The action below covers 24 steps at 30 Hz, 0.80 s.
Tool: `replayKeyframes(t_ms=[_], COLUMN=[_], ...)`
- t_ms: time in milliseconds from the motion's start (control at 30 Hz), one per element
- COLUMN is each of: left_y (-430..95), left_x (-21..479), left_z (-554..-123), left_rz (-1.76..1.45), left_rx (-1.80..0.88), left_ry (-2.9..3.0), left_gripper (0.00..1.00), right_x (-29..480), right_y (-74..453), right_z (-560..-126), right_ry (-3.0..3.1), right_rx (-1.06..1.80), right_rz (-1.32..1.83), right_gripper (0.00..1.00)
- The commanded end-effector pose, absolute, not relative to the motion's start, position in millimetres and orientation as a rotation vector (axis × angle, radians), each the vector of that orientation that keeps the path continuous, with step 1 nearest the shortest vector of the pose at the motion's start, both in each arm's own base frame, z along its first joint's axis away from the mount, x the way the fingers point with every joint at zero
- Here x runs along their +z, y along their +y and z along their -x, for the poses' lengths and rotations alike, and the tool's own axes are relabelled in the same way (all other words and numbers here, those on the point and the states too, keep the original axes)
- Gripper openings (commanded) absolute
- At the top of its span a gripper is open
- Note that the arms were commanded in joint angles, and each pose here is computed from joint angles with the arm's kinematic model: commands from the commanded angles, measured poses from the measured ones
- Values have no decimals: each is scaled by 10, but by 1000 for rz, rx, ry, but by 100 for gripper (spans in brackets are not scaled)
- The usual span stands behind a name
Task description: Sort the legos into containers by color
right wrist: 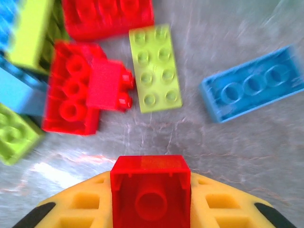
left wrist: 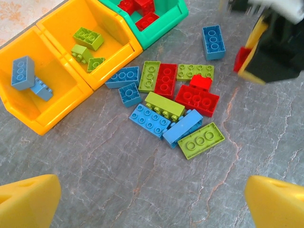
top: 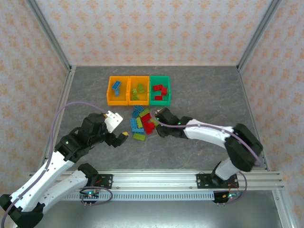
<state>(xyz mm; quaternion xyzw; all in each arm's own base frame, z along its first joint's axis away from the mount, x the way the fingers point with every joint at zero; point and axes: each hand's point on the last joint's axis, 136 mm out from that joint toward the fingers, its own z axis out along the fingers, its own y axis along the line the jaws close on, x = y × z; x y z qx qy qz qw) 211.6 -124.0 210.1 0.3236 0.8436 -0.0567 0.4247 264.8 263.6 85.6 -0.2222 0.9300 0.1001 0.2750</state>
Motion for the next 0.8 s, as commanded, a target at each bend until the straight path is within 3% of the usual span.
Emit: replayKeyframes(t_ms=[0,133,333,500,600,767], left_y=[-1227,-1209,-1188,-1262,-1275,-1304], left_x=[2127,2116,2100,2108,2100,2178], left_z=[-2149,-2159,-2164,-2147,-2145,-2164], left_rz=[-794,-789,-779,-795,-797,-762], left_rx=[-134,-121,-109,-158,-167,-198], left_ry=[2094,2104,2110,2098,2102,2075], left_gripper=[100,100,100,100,100,100], right_x=[1501,1857,1680,1590,1650,2029], right_y=[2581,2426,2514,2637,2678,2656], right_z=[-3046,-3595,-4399,-4829,-4910,-4681], right_ry=[2293,2209,2282,2305,2326,2280], right_rx=[337,348,208,202,198,303], right_rz=[332,90,22,-13,3,38], right_gripper=[24,25,25,39,58,61])
